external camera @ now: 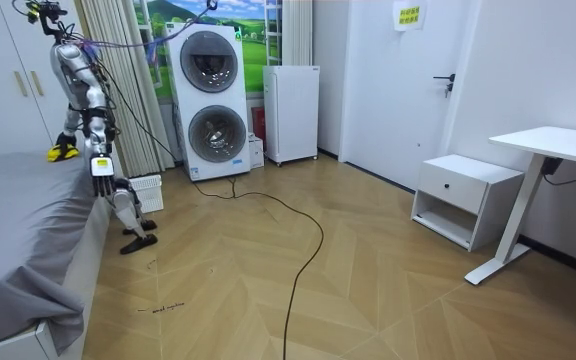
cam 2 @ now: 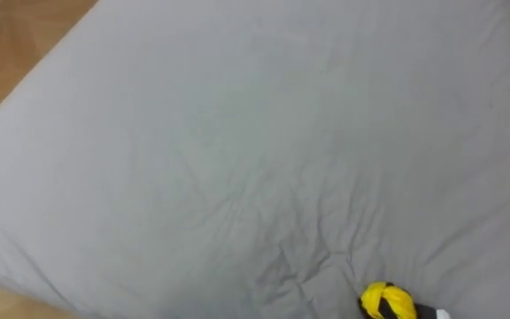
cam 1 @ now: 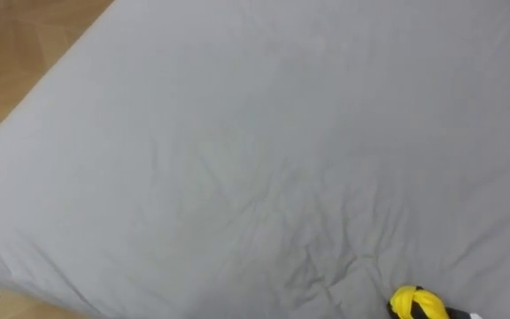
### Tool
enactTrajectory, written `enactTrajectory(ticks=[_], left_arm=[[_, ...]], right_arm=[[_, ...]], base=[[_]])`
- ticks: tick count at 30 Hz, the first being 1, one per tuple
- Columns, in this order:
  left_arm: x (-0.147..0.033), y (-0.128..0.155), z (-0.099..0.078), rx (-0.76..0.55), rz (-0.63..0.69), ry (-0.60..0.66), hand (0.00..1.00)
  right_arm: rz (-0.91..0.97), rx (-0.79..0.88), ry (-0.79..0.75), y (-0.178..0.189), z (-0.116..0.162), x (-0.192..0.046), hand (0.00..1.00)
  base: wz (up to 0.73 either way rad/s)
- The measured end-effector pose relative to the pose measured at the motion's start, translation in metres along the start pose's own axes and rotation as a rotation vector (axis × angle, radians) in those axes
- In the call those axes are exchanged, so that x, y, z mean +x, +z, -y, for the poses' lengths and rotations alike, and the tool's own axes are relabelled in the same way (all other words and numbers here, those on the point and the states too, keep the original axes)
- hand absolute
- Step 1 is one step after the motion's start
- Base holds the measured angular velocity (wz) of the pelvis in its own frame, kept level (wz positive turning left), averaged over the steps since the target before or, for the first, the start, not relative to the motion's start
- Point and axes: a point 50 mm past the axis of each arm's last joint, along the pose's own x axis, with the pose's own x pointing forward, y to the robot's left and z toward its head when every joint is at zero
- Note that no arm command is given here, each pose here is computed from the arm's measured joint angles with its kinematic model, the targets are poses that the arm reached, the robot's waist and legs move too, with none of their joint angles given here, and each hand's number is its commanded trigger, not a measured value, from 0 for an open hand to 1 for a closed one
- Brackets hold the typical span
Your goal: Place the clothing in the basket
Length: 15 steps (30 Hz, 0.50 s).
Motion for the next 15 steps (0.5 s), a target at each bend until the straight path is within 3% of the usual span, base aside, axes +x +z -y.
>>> enactTrajectory(ticks=[8,15], left_arm=[[0.003,0.016,-0.003,-0.044,0.043,0.005,0.0],[0.003,0.003,-0.021,-0.092,-0.01,0.046,0.0]], right_arm=[[0.022,0.157,0.0,0.015,0.011,0.002,1.0],[0.182,0.309,-0.096,0.054,0.054,0.001,1.0]], base=[[-0.33],[-0.33]])
